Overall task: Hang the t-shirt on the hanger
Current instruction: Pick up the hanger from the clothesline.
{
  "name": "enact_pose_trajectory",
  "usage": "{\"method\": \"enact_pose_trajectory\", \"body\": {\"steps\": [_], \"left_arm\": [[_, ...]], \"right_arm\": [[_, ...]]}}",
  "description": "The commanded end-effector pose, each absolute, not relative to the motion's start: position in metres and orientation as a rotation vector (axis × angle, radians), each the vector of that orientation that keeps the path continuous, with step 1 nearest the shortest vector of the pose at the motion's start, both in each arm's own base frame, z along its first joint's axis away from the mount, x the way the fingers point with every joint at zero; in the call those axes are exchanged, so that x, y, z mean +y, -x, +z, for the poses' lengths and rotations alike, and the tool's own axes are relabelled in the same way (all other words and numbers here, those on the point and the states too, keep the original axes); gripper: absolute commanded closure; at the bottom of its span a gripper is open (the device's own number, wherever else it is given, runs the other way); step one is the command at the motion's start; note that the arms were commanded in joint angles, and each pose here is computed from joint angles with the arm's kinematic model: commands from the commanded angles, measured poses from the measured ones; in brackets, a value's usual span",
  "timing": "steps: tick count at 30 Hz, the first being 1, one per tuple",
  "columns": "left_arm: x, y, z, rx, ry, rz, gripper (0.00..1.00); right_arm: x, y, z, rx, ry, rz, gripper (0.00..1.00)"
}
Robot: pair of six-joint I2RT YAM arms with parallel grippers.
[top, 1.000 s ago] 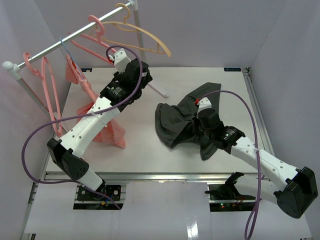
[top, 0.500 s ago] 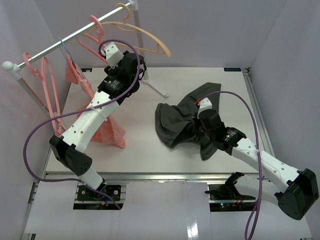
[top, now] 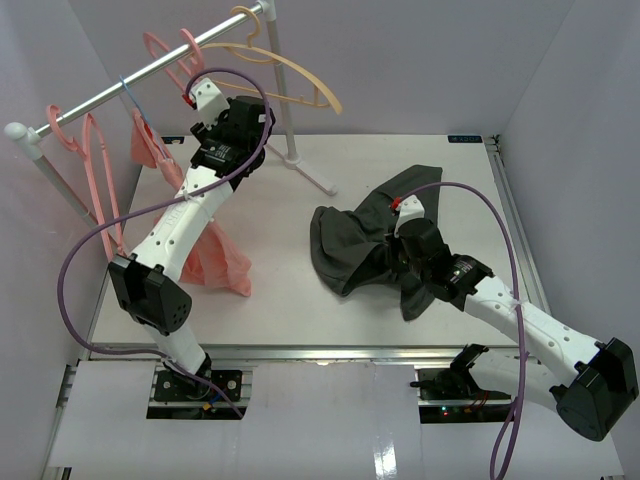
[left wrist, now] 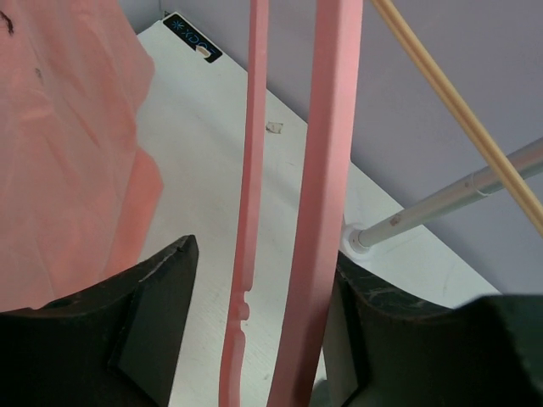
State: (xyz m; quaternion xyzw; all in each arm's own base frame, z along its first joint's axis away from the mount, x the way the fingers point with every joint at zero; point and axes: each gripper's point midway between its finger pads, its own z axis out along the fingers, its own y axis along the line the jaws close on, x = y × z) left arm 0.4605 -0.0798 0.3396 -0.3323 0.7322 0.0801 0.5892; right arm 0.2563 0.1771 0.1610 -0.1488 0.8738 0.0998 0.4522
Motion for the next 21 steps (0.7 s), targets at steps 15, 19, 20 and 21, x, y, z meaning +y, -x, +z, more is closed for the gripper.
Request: {"method": "enact_pose_trajectory", "body": {"steps": [15, 19, 20, 21], "left_arm": [[-0.071, -0.453, 0.401, 1.617, 0.695, 0.189, 0.79], [-0.069, -0.445, 0.408, 1.616, 0.677, 0.185, 0.96], [-0.068, -0.443, 0.410, 1.616, 0.674, 0.183, 0.99], [-0.067, -0.440, 0.411, 1.615, 0.671, 0.182, 1.00]], "right_arm": [[0.181, -0.259, 0.162, 2.132, 0.386, 0.265, 0.92], [0.181, -0.259, 0.161, 2.129, 0.387, 0.266, 0.92], [0.181, -0.259, 0.161, 2.129, 0.388, 0.268, 0.92], [0.182, -0.258, 0.161, 2.130, 0.391, 0.270, 0.92]]}}
